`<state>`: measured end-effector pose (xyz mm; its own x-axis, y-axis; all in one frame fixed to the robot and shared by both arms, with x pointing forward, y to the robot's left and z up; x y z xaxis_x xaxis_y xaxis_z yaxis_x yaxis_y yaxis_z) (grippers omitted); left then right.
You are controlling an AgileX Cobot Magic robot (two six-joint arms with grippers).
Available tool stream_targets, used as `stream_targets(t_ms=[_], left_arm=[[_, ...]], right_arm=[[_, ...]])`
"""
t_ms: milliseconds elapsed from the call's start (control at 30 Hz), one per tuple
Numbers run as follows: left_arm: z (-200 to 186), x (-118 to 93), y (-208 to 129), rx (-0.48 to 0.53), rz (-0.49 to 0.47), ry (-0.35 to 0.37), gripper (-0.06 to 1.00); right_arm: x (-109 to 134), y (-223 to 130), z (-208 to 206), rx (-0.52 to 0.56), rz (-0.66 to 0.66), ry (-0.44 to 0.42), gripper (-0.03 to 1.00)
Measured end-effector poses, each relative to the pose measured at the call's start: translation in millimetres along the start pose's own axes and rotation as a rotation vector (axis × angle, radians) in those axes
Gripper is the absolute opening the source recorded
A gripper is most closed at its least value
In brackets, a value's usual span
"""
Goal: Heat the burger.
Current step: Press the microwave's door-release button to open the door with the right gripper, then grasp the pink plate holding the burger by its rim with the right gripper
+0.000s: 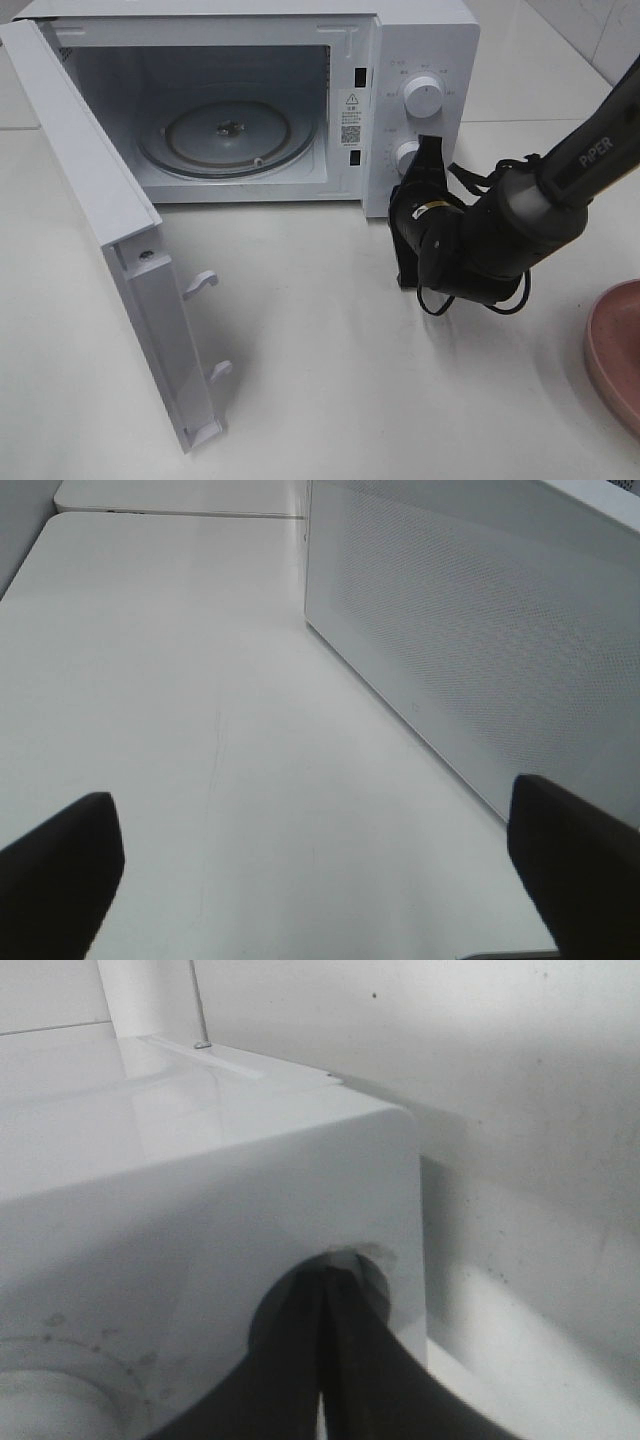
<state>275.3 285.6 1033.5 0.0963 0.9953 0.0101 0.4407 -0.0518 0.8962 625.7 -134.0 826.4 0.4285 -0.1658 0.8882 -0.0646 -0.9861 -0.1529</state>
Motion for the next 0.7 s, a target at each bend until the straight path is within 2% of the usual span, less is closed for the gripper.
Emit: stream_targets(t_ms=[233,700], left_arm=[[0.0,0.0,0.0,0.0,0.0,0.0,0.97],[0.0,0.0,0.0,0.0,0.0,0.0,0.97]], right_arm=[[-0.3,-2.0,-6.4,0.021,-0.004,-0.049,0.01],[1.5,1.1,-36.0,0.077,-0.186,-0.141,0.01]])
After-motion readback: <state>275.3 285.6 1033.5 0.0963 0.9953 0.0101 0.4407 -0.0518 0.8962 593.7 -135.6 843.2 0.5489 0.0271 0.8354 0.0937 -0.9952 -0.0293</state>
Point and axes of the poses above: a point on each arm's last joint axis where the gripper is mounted, z pointing out along that axis toward the gripper, x along the wrist's bending axis when the last joint is at zero, y = z × x, the point moved 5 cm from there along z, pointing out along that axis toward the gripper, and after that the axes turned 5 degrees about z, right-handed, at the moved point
